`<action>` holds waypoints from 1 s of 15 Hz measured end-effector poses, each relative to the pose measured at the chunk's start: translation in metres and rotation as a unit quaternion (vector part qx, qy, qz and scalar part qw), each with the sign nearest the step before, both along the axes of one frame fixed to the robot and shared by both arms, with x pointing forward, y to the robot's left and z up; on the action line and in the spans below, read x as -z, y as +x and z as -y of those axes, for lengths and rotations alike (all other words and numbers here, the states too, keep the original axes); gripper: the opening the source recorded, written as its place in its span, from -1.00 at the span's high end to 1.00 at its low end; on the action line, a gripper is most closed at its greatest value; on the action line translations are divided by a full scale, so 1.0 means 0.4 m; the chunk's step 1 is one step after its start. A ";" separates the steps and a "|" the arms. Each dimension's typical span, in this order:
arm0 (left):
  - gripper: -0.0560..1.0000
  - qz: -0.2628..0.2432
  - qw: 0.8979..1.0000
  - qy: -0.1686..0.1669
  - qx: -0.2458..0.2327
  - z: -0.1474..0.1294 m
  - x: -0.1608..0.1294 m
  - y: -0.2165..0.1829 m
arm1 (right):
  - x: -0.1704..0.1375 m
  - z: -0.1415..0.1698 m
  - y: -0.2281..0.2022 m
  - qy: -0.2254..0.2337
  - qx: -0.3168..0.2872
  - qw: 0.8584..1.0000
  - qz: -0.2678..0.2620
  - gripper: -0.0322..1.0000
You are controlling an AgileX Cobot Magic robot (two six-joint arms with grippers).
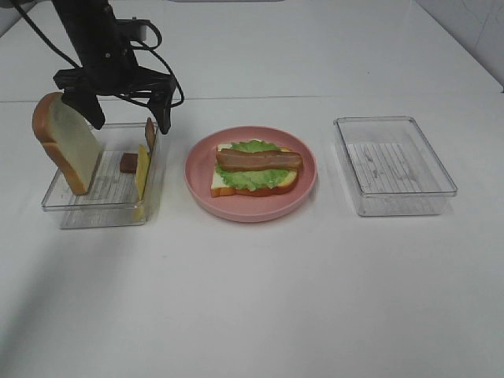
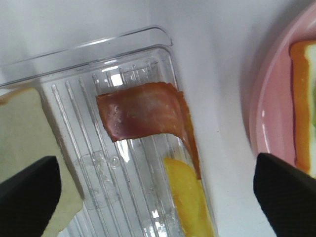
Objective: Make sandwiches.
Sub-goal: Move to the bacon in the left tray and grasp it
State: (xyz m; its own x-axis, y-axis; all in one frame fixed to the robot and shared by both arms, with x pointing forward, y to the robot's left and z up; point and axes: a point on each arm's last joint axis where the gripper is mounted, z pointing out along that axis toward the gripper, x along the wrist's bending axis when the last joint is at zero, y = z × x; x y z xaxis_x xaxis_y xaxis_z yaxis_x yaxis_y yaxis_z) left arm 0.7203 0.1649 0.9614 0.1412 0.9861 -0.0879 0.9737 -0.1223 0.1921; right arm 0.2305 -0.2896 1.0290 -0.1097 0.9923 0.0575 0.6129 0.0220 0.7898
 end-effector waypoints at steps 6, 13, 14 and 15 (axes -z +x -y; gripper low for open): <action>-0.82 -0.014 1.000 0.010 -0.001 -0.007 0.040 0.007 | 0.000 0.000 0.000 0.000 0.000 1.000 0.000 -0.91; -0.74 -0.008 1.000 0.006 -0.013 -0.013 0.047 0.015 | 0.000 0.000 0.000 0.000 0.000 1.000 0.000 -0.91; -0.73 -0.006 1.000 0.005 -0.013 -0.012 0.048 0.016 | 0.000 0.000 0.000 0.000 0.000 1.000 0.000 -0.91; -0.73 -0.007 1.000 0.005 -0.014 -0.012 0.052 0.016 | 0.000 0.000 0.000 0.000 0.000 1.000 0.000 -0.91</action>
